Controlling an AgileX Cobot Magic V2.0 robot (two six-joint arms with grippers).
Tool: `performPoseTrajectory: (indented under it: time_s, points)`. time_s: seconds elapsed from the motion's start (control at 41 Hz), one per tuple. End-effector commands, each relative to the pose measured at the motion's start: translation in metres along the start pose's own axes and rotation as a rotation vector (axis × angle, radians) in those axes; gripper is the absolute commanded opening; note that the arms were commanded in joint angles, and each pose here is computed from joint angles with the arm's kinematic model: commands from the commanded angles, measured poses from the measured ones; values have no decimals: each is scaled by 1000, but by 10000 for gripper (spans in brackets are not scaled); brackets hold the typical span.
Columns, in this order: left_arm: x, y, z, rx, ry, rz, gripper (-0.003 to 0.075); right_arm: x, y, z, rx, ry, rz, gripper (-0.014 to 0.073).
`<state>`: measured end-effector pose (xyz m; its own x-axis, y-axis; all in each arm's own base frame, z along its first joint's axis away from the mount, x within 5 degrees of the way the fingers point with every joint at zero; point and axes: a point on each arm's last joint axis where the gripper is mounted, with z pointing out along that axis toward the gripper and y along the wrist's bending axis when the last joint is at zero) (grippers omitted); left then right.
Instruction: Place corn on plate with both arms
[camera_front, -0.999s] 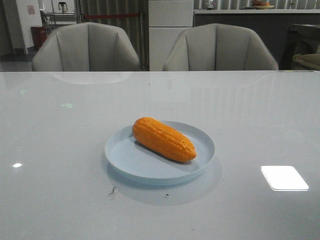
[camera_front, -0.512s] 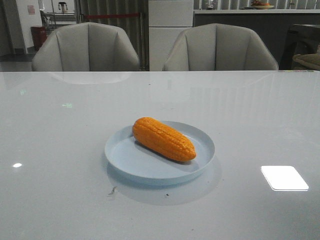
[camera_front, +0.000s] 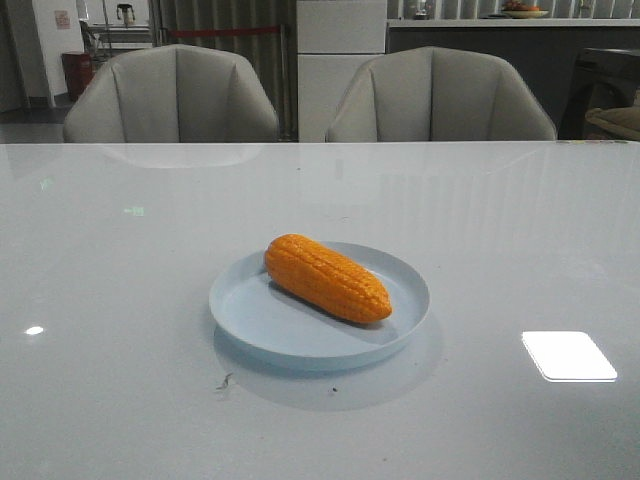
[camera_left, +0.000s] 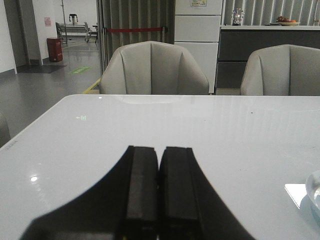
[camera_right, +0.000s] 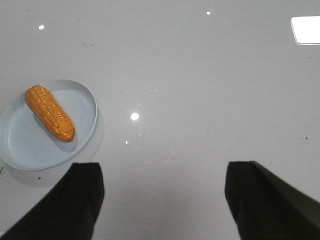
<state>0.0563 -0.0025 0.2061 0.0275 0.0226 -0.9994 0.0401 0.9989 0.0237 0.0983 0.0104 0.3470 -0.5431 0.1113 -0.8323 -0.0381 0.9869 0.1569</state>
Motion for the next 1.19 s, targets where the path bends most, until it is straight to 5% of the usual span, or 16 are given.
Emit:
performPoseTrajectory:
  time_s: [0.0,0.755,0.901,1.169]
  points:
    - [5,1,0,-11,-53,-20,89,-13,1,-5,1,-97,5,604]
    - [5,1,0,-11,-53,-20,89,-13,-2,-7,29,-108,-23,601]
    - [5,1,0,-11,-53,-20,89,-5,-2,-16,27,-189,-27,510]
    - [5,1,0,-11,-53,-20,89,37,-6,-36,18,-528,-36,211]
